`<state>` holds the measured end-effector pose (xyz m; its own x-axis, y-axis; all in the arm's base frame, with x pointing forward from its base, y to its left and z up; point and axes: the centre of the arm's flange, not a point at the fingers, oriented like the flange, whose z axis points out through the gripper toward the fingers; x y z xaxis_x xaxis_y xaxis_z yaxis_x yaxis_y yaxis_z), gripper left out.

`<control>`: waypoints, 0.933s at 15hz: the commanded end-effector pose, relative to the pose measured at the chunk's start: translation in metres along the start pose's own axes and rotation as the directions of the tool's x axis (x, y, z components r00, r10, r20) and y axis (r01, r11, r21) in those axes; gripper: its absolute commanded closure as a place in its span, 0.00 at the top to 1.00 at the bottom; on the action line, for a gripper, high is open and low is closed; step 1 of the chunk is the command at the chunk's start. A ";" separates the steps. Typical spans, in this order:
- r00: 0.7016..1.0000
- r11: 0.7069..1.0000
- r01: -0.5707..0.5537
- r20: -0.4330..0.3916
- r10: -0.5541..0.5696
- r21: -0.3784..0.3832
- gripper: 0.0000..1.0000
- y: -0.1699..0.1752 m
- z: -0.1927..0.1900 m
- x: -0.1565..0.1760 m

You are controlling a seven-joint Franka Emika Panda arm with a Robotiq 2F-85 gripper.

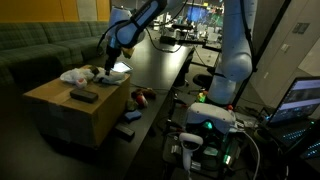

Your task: Put the white towel on the table, then the moose on the box, then the duster on the table, then the turnip plushie on the box, then the plastic on the table, then the blue sponge on the box, then the duster from the box to the table, lastly, the other duster from the table to the box

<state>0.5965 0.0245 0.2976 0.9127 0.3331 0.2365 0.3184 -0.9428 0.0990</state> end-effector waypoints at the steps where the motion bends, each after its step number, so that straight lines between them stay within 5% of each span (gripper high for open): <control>1: 0.999 1.000 -0.022 -0.033 0.022 0.010 1.00 0.019 0.024 0.017; 13: 0.998 0.998 -0.068 0.004 0.068 -0.003 1.00 0.049 0.079 0.015; 14: 0.998 0.998 -0.065 0.005 0.065 -0.008 0.86 0.047 0.078 0.014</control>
<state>0.6334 -0.0141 0.2331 0.9395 0.2622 0.2203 0.2516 -0.9649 0.0753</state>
